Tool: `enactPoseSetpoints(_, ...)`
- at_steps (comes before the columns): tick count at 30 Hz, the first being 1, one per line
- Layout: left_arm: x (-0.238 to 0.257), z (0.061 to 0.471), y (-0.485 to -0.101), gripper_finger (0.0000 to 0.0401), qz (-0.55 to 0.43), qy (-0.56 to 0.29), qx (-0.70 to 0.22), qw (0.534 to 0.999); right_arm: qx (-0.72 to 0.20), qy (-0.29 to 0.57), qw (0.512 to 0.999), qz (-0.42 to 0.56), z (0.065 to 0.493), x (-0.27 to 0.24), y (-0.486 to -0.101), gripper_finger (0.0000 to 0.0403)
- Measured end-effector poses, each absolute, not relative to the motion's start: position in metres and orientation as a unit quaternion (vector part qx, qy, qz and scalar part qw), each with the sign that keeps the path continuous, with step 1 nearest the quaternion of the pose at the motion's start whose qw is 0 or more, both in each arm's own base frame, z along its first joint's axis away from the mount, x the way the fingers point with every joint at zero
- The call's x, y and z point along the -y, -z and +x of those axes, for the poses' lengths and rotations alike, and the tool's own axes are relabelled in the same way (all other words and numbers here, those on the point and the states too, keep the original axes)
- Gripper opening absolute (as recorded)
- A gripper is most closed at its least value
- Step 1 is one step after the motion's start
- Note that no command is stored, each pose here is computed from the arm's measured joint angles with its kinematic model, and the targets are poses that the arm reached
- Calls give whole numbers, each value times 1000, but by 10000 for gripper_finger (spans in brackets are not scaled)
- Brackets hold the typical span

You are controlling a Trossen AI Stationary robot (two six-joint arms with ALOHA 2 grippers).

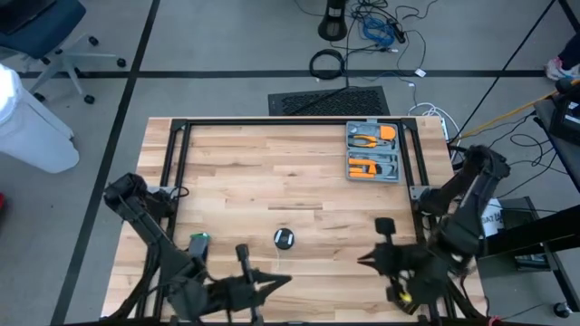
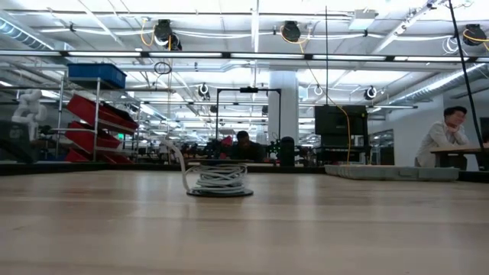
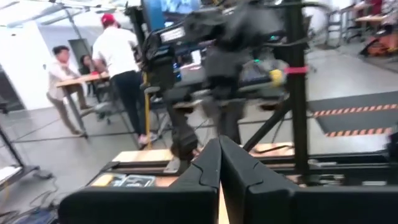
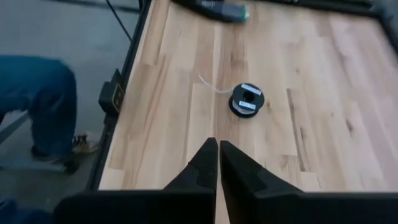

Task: Coil cords
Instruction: Return to Home Position

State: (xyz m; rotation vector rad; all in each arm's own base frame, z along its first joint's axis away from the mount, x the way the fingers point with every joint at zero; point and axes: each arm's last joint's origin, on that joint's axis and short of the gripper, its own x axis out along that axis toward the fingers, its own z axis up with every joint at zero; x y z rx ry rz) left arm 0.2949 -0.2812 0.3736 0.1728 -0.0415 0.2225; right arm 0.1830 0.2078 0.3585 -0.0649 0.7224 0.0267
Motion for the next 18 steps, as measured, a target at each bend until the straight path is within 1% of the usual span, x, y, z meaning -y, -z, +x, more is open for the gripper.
enactPoseSetpoints(5, 267, 308, -367, 4, 99, -131, -3, 986, -317, 4, 948, -42, 159, -230, -353, 1)
enactPoseSetpoints(9, 249, 323, -359, 4, 94, -153, -23, 983, -308, 17, 949, -60, 145, -241, -345, 1)
enactPoseSetpoints(14, 230, 339, -334, 4, 77, -129, -51, 987, -308, 26, 949, -71, 134, -246, -340, 0)
enactPoseSetpoints(18, 223, 338, -312, 4, 87, -136, -75, 984, -315, 32, 946, -73, 128, -244, -338, 0)
